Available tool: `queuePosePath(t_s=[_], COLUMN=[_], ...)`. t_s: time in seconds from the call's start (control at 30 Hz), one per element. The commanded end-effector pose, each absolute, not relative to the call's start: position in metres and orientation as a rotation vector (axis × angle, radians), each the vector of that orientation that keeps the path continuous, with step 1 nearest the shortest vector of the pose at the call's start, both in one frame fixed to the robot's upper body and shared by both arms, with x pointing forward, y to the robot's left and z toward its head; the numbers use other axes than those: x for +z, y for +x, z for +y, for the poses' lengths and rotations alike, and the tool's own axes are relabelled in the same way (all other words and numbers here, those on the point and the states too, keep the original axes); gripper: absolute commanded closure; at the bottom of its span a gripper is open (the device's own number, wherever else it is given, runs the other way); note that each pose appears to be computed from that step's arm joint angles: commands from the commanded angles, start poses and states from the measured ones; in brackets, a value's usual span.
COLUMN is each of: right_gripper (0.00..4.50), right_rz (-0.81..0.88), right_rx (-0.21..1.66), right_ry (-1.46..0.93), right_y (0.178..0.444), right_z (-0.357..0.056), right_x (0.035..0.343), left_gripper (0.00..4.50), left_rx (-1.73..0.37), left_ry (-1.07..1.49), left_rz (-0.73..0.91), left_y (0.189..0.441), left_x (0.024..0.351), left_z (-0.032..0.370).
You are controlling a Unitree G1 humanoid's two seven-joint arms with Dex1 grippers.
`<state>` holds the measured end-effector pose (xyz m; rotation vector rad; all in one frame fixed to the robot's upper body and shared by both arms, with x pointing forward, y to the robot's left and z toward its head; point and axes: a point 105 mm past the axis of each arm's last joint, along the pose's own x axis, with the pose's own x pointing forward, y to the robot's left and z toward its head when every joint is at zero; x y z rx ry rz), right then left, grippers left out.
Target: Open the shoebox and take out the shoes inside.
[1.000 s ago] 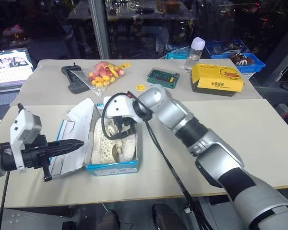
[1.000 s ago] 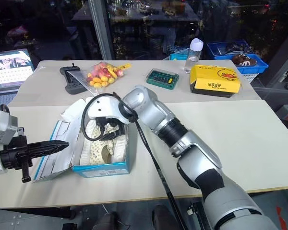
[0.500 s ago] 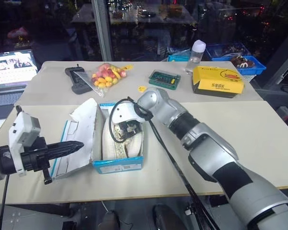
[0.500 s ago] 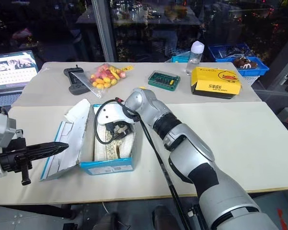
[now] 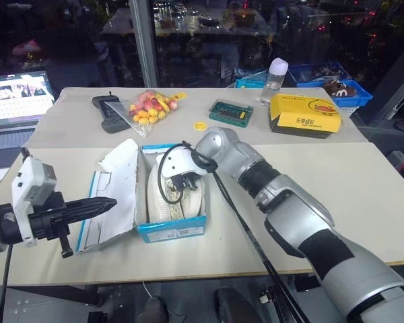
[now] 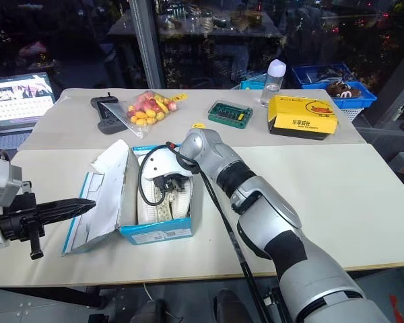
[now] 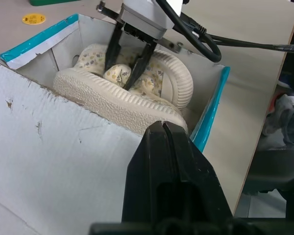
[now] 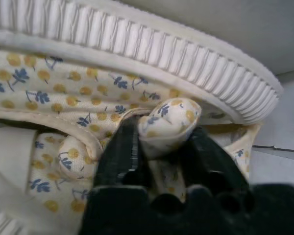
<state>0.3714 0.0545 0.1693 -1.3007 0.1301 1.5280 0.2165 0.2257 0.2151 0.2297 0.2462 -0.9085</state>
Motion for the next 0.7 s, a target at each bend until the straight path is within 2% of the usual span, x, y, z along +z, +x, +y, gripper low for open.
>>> queuePosePath(t_s=[0.03, 0.17, 0.47, 0.7], right_gripper=[3.41, 3.41, 3.41, 3.41], right_rz=[0.167, 0.125, 0.014, 0.013], right_rx=[1.508, 1.491, 1.508, 1.474], right_ry=[-1.291, -1.241, -0.898, -0.798], right_y=[0.375, 0.375, 0.364, 0.361], right_z=[0.047, 0.050, 0.047, 0.042], right_x=[0.165, 0.188, 0.264, 0.271], left_gripper=[4.50, 4.50, 4.50, 4.50], left_rx=[-0.912, -0.911, -0.909, -0.912], left_ry=[0.253, 0.254, 0.254, 0.259], left_rz=[0.213, 0.215, 0.217, 0.221], left_y=[0.216, 0.216, 0.214, 0.215], left_x=[0.220, 0.218, 0.215, 0.214], left_z=[0.225, 0.226, 0.228, 0.229])
